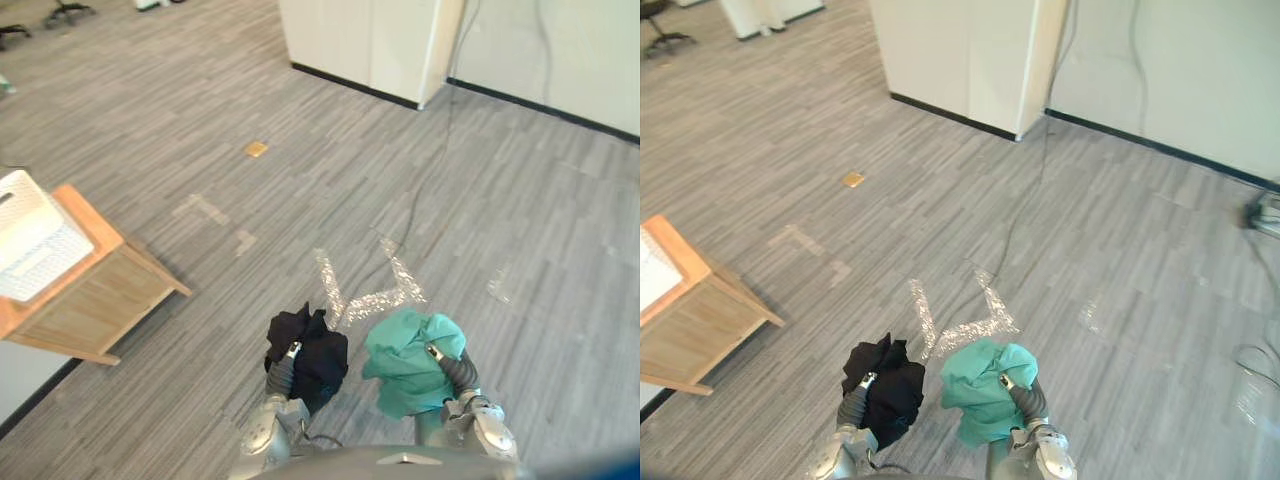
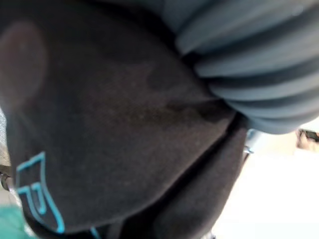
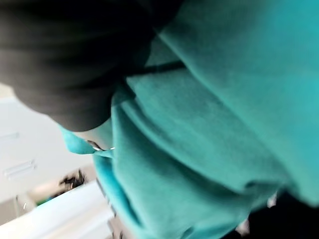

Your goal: Tidy the bed and pick cloth on bed and put in laundry

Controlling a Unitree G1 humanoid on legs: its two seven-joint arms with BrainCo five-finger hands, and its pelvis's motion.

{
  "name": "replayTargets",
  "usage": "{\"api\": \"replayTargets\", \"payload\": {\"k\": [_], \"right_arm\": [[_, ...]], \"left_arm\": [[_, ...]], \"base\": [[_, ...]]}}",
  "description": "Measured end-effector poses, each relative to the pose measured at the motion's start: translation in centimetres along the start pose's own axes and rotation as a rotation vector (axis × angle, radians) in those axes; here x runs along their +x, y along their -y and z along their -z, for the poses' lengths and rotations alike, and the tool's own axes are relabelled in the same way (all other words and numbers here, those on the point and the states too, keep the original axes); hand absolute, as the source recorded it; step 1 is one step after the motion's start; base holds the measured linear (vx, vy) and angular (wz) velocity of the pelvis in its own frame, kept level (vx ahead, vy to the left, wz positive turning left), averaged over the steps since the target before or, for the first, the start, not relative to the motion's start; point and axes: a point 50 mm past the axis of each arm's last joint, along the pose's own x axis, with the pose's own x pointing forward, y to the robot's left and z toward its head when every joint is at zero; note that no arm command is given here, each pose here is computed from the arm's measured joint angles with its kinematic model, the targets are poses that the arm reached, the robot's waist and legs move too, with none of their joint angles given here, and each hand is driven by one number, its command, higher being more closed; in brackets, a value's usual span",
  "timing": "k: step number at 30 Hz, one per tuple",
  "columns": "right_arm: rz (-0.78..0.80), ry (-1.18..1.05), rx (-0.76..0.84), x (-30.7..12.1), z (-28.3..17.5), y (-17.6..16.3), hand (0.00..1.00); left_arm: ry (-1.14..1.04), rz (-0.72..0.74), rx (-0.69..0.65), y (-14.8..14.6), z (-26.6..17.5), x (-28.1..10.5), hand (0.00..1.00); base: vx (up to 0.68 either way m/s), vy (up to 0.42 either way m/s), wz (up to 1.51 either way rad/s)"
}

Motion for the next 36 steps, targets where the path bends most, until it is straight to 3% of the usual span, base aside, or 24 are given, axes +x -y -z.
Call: {"api": "replayTargets", "payload": {"k": [13, 21, 26, 36], "right_arm": [[-0.12, 0.038, -0.031, 0.2, -0.9, -0.6, 1.0], [-0.026, -0.031, -0.04, -0.3, 0.6, -0.3, 1.0], [0.04, -0.094, -0.027, -2.3, 2.4, 0.4, 1.0], [0.13, -0.07, -0.008, -3.1, 2.8, 1.5, 1.0]], "left_arm": [[0.152, 0.125, -0.082, 2.9, -2.6, 0.1, 1.0], [0.088, 0.108, -0.065, 2.2, -1.5, 0.2, 1.0], [0.101, 0.119, 0.035, 1.2, -2.3, 0.4, 1.0], [0.126, 0.168, 0.076, 2.0, -4.2, 2.1, 1.0]], "base": [[0.41, -0.116, 0.67], [0.46, 0.106, 0.36], [0.44, 0.074, 0.91], [0.38, -0.192, 1.12]]}}
